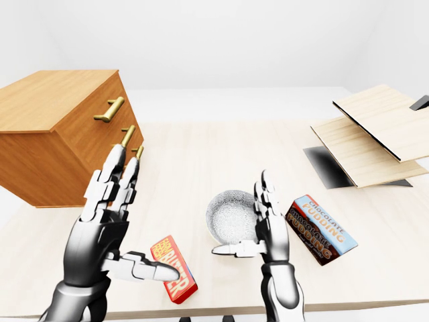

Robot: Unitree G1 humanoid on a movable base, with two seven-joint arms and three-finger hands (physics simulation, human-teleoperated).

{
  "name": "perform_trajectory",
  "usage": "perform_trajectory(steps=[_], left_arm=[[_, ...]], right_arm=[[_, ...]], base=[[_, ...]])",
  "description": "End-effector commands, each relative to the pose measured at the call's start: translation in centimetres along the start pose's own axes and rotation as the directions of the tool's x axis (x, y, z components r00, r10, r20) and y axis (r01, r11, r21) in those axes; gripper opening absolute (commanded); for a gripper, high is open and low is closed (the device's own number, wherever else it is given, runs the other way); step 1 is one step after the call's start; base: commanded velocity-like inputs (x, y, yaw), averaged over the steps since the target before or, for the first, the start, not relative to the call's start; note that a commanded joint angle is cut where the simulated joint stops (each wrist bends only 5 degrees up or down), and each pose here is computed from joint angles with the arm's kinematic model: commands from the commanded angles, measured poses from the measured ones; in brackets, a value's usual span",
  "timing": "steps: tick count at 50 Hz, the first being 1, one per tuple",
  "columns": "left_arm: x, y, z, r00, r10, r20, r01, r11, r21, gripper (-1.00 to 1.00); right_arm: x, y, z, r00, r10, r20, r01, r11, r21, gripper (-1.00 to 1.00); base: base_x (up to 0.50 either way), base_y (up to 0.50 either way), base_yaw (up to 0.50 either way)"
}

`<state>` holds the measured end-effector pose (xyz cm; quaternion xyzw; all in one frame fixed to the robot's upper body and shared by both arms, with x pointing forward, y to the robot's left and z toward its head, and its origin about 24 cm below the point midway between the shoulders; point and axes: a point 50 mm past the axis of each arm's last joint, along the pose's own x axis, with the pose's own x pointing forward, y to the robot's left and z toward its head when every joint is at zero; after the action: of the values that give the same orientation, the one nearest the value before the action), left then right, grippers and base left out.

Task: Close the top drawer of the cabinet and put the bowl on top of it.

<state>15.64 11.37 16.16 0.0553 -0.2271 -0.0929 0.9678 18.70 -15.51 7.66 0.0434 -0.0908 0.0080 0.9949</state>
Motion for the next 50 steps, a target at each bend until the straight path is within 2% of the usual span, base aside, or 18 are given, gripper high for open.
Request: perform_trajectory(steps=[1,8,36,44,50], left_arm=[[0.2,-1.6,0.2,0.999,-0.029,0.019,0.029,0.999,0.013,1.00],[0.1,-2.7,0.4,0.998,-0.051,0.034,0.051,0.999,0.016,1.00],[0.3,-5.6,2.8,0.979,-0.086,0.183,0.078,0.996,0.054,1.00],[0.7,-5.8,3.4,0.971,-0.058,0.231,0.035,0.994,0.104,1.00],[0.6,-6.7,4.2,0.958,-0.086,0.274,0.056,0.992,0.117,1.00]], right_arm=[[-1.8,-0.8,1.7,0.999,-0.022,0.033,0.022,1.000,0.009,1.00],[-3.1,-1.3,2.4,0.998,-0.046,0.033,0.046,0.999,0.017,1.00],[-3.5,-3.2,4.7,0.983,-0.099,0.156,0.093,0.994,0.049,1.00],[-3.5,-3.9,5.4,0.971,-0.137,0.193,0.129,0.990,0.054,1.00],[-3.3,-4.3,5.6,0.970,-0.150,0.190,0.140,0.988,0.065,1.00]], base=[[0.00,0.00,0.00],[0.00,0.00,0.00],[0.00,0.00,0.00],[0.00,0.00,0.00],[0.00,0.00,0.00]])
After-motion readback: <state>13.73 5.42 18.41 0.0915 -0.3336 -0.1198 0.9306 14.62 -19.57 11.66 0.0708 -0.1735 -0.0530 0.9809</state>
